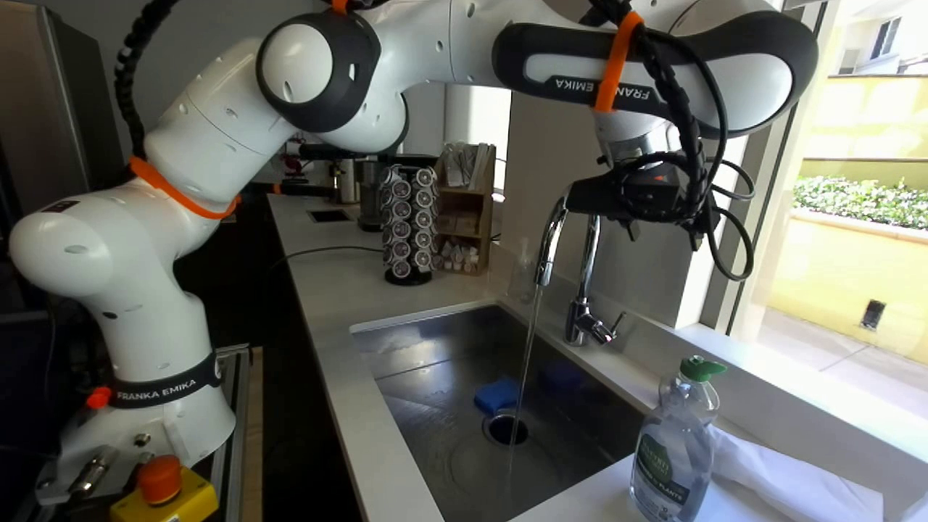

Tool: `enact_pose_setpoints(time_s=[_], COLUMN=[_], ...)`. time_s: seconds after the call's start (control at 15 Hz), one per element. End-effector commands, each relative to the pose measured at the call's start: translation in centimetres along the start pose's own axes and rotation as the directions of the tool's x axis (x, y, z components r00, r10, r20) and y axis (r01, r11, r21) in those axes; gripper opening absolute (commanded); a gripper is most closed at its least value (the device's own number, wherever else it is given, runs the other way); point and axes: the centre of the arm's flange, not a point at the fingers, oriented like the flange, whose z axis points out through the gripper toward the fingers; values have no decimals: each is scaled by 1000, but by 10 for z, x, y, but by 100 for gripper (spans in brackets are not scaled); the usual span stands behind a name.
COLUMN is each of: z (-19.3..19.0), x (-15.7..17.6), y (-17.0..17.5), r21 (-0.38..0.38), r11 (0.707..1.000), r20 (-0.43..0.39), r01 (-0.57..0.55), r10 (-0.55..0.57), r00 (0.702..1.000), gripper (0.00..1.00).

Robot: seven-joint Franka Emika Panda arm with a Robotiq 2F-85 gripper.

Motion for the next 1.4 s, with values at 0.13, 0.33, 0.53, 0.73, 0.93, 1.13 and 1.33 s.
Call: enact_pose_setpoints(time_s=[0.13, 0.33, 0.53, 0.73, 0.93, 1.13, 1.33], z=[-41, -45, -60, -80, -95, -101, -102], x=[-55, -87, -111, -130, -144, -158, -166], y=[-5, -5, -6, -9, -16, -24, -26], r21=[163, 208, 213, 216, 212, 206, 214], r11=[985, 975, 976, 976, 977, 978, 975], r20=[111, 111, 142, 157, 165, 165, 158], r01=[54, 73, 50, 35, 29, 39, 55], r10=[-72, -98, -81, -70, -65, -74, -90], r00=[991, 989, 987, 985, 984, 983, 983], gripper=[100, 100, 100, 100, 100, 100, 100])
